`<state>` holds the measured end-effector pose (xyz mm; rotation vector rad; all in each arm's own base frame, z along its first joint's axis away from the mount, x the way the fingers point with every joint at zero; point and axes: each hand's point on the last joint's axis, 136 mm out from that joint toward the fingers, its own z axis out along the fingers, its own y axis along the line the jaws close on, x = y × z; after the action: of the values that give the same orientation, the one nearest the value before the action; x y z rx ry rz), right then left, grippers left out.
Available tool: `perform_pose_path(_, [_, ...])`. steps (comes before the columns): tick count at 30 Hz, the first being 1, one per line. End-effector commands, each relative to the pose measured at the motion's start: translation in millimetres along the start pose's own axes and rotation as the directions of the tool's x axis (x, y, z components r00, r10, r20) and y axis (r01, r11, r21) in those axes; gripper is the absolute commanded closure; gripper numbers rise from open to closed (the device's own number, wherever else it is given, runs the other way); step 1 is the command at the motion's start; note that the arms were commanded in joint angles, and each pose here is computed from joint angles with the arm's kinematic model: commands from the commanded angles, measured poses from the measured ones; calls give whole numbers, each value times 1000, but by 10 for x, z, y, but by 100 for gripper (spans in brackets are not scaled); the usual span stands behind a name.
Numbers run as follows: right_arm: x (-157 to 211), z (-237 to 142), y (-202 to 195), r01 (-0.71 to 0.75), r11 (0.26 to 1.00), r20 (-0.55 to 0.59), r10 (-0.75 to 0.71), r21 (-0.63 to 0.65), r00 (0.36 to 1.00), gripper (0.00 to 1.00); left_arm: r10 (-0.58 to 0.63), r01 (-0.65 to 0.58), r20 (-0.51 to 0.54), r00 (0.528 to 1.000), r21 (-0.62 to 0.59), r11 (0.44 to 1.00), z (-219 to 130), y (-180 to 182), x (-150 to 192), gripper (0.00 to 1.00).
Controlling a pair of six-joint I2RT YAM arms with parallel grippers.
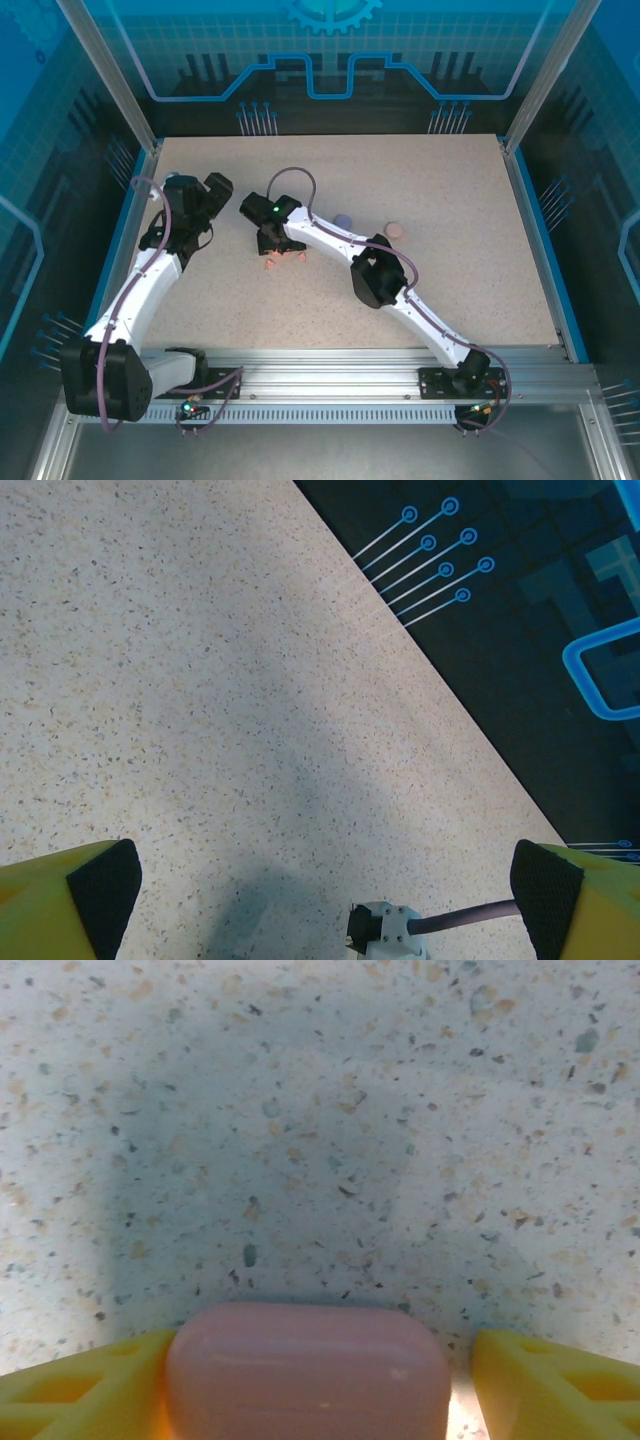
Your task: Insert wireless bluetooth earbuds into charging case
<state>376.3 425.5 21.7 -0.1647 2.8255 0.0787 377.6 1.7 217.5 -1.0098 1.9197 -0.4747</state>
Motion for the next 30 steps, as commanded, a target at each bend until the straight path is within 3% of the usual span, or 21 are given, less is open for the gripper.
perform_pose_path(1, [83,49,65,-3,1000,1,3,19,1000,26,-31,31,-2,1000,20,999,-7,13,-9,1])
perform_pose_path(11, [149,172,107,-23,1000,-28,23,3,999,34,-52,52,-4,999,20,998,4,77,5,1])
perform_pose_path(16, [101,109,152,-37,999,-31,36,-34,999,48,-40,40,-3,999,33,999,3,48,-9,1])
perform_pose_path(24, [-375,-554,178,-99,981,76,112,-166,991,56,-18,21,-20,1000,113,993,-8,-107,2,1])
perform_pose_path(30, [-636,-1000,-181,-191,964,117,214,-184,970,56,38,-19,-83,996,224,974,-40,-294,126,1])
